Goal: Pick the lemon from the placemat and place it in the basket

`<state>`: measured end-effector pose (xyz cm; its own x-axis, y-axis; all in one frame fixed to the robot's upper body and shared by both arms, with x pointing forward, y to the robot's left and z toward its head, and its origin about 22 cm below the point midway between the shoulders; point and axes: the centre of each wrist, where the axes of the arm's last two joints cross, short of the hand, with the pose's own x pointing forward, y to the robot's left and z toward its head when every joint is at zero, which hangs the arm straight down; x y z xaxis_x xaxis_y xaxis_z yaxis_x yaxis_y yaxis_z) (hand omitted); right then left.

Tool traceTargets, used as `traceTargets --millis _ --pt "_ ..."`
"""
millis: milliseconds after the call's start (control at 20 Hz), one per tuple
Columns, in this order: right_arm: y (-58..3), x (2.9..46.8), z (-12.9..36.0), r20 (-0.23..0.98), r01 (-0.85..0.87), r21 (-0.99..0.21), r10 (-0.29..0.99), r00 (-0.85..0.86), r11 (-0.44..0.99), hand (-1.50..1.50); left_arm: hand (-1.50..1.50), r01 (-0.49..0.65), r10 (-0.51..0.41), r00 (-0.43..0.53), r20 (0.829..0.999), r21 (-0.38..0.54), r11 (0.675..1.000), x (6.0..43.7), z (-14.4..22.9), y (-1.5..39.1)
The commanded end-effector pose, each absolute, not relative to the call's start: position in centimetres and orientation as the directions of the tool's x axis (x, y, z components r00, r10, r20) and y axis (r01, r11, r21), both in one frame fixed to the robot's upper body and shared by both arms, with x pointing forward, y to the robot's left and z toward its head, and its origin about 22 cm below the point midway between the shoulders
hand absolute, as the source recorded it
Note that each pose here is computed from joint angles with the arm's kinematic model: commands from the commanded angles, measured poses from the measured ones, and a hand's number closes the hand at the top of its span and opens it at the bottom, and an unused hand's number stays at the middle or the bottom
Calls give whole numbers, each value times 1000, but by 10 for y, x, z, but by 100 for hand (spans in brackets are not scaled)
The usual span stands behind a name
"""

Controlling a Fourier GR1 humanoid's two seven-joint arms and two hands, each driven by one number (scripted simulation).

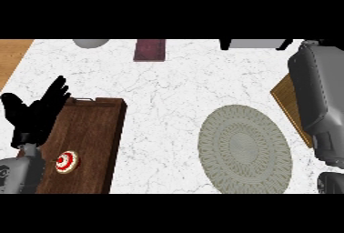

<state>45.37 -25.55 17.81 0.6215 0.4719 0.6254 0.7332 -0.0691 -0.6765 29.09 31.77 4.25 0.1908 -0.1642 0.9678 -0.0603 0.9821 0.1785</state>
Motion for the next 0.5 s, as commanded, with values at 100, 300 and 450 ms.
traceTargets --millis 100,300,450 --pt "-292 436 158 739 787 -584 271 617 -199 -150 0 -62 -163 201 966 178 982 279 35 308" --pt "-312 432 149 721 764 -625 258 644 -160 -150 0 -76 -167 187 968 184 980 293 40 322" --pt "-324 425 137 722 779 -614 310 618 -123 -150 0 -46 -169 176 970 180 983 292 40 301"
